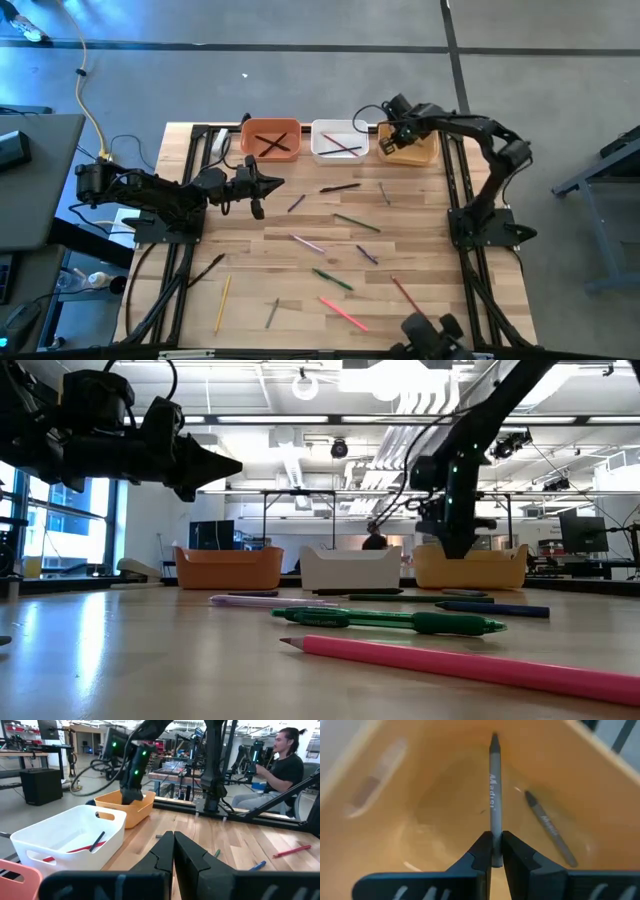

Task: Sort crayons/erasers/pens/pencils in bins
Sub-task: Put the center gray crayon into the yellow bin, then put the bottom black pen into the orange bin

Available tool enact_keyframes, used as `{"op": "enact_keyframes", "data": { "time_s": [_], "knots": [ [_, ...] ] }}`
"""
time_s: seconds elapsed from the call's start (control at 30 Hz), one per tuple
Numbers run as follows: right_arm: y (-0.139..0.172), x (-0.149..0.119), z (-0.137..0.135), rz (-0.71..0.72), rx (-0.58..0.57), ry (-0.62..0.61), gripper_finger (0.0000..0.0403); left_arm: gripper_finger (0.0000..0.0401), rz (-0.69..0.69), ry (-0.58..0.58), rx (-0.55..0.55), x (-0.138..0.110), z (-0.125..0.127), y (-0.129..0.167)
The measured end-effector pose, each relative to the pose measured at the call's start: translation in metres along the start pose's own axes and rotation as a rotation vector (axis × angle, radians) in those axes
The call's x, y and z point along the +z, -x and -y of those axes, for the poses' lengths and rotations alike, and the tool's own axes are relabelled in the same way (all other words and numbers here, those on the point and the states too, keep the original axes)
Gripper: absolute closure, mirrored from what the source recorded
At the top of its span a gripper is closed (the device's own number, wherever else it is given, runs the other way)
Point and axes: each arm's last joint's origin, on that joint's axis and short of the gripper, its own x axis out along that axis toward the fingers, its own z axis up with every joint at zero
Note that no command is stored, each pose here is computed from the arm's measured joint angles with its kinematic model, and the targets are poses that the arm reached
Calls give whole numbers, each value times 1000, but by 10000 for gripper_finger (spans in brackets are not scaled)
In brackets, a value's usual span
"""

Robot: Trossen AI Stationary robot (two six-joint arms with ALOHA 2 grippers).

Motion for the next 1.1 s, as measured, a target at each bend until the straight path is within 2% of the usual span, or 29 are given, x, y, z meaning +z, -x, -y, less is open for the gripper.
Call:
{"op": "enact_keyframes", "data": {
  "time_s": [0.2, 0.5, 0.77, 0.93, 1.1],
  "knots": [
    [-21, 0, 3, -51, 4, -2, 378, 401, 0, 0, 0, 0, 0, 0],
    [-24, 0, 5, -64, -4, -8, 375, 401, 0, 0, 0, 0, 0, 0],
    [-24, -4, 7, -94, -39, -2, 316, 401, 0, 0, 0, 0, 0, 0],
    [-16, -5, 9, -96, -39, -4, 285, 401, -3, 0, 0, 0, 0, 0],
    [6, -8, 13, -82, -21, 50, 296, 401, -17, 1, 1, -2, 0, 0]
  ]
}}
